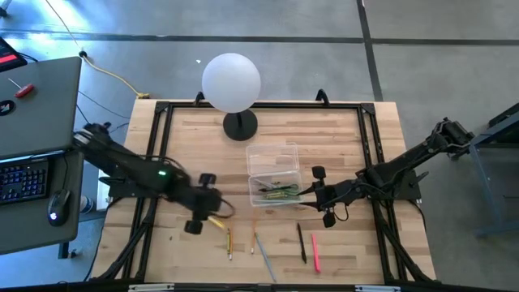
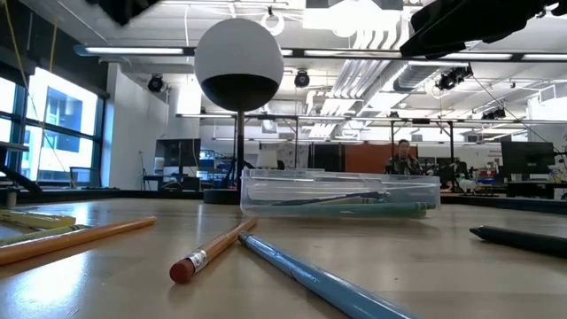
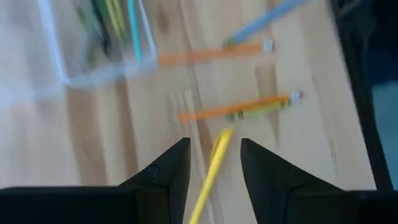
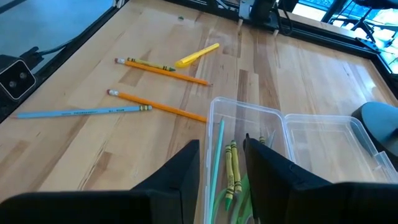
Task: Pick & place school supplies into a supply box
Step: Put the yellow pen into the transparent supply box
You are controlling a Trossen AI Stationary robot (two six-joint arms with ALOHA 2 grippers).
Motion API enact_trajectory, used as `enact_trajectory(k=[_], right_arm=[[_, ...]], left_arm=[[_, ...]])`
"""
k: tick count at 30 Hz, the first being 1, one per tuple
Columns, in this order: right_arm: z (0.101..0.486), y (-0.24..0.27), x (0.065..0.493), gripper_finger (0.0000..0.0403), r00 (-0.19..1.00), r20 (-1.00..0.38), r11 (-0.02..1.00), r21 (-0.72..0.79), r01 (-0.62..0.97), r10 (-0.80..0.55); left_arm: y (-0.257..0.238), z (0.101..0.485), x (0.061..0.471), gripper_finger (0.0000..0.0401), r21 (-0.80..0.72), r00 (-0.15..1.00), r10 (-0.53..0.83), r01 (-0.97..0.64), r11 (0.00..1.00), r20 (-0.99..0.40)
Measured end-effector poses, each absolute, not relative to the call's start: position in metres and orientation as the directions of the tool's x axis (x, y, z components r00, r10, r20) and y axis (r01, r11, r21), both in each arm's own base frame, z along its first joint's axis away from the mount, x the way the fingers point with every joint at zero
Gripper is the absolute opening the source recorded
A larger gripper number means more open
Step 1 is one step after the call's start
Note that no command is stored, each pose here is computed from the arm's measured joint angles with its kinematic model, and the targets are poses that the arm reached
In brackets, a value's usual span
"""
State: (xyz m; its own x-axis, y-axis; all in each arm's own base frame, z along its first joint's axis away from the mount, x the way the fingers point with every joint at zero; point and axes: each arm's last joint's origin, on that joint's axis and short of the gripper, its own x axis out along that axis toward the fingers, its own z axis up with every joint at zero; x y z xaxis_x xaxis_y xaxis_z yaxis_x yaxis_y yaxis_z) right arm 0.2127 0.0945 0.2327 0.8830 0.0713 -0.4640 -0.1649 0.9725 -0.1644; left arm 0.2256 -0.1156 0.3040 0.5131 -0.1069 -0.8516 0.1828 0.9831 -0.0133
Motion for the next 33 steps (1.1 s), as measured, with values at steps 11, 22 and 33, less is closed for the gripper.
enact_trajectory(k=[11, 22, 33], right_arm=[[0.233, 0.094, 0.213, 0.0108, 0.883, -0.464, 0.969, -0.177, -0.171, 0.071], [0.233, 0.094, 0.213, 0.0108, 0.883, -0.464, 0.966, -0.191, -0.177, 0.07], [0.233, 0.093, 0.213, 0.0108, 0.892, -0.452, 0.968, -0.216, -0.126, 0.016]], left_arm=[[-0.097, 0.245, 0.145, 0.0172, -0.171, 0.88, -0.185, 0.12, 0.978, -0.437], [-0.089, 0.164, 0.133, 0.0172, -0.183, 0.873, -0.213, 0.145, 0.972, -0.439], [-0.089, 0.133, 0.13, 0.0172, -0.199, 0.859, -0.278, 0.21, 0.957, -0.43]])
